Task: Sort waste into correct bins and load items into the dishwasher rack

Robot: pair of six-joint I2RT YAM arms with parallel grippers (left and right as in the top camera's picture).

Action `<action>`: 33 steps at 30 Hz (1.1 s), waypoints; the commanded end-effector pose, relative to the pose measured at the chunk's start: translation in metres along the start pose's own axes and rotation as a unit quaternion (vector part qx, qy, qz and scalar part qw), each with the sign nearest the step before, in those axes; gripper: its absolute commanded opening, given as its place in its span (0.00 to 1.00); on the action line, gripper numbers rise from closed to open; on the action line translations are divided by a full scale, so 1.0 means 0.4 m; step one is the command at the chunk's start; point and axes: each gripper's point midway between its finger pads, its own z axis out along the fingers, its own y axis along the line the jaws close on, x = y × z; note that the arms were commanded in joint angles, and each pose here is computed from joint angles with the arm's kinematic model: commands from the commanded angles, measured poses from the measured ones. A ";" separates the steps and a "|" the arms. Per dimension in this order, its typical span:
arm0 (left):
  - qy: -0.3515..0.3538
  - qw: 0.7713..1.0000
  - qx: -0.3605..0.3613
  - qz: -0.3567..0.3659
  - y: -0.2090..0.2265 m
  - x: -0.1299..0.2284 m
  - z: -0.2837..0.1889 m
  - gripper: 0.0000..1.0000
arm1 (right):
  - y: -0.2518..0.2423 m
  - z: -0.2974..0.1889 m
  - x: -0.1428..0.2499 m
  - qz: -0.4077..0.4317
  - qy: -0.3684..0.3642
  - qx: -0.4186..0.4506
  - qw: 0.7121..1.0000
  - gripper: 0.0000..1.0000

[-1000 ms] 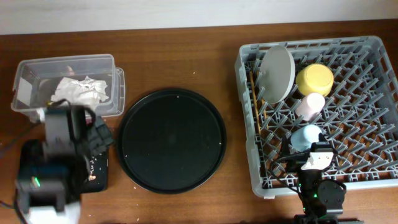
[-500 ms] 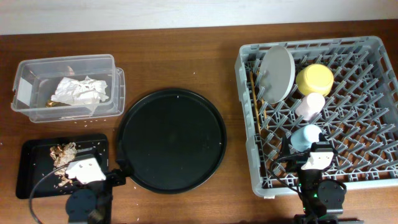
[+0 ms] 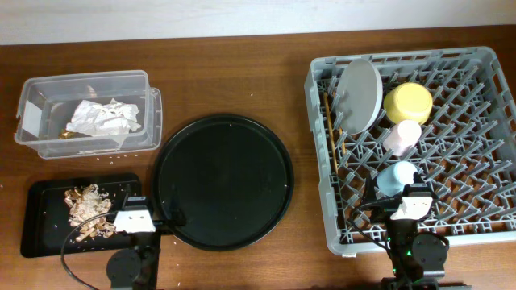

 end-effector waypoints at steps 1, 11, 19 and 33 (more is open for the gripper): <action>0.000 1.000 -0.007 0.010 0.006 0.004 0.000 0.99 | -0.007 0.000 0.008 0.001 0.003 0.007 1.000 0.99; 0.001 0.998 -0.001 0.055 0.001 0.004 0.000 0.99 | -0.007 0.000 0.008 0.001 0.003 0.007 1.000 0.99; 0.001 0.998 -0.001 0.055 0.001 0.004 0.000 0.99 | -0.007 0.000 0.008 0.001 0.003 0.007 1.000 0.99; 0.001 0.998 -0.001 0.055 0.001 0.004 0.000 0.99 | -0.007 0.000 0.008 0.001 0.003 0.007 1.000 0.99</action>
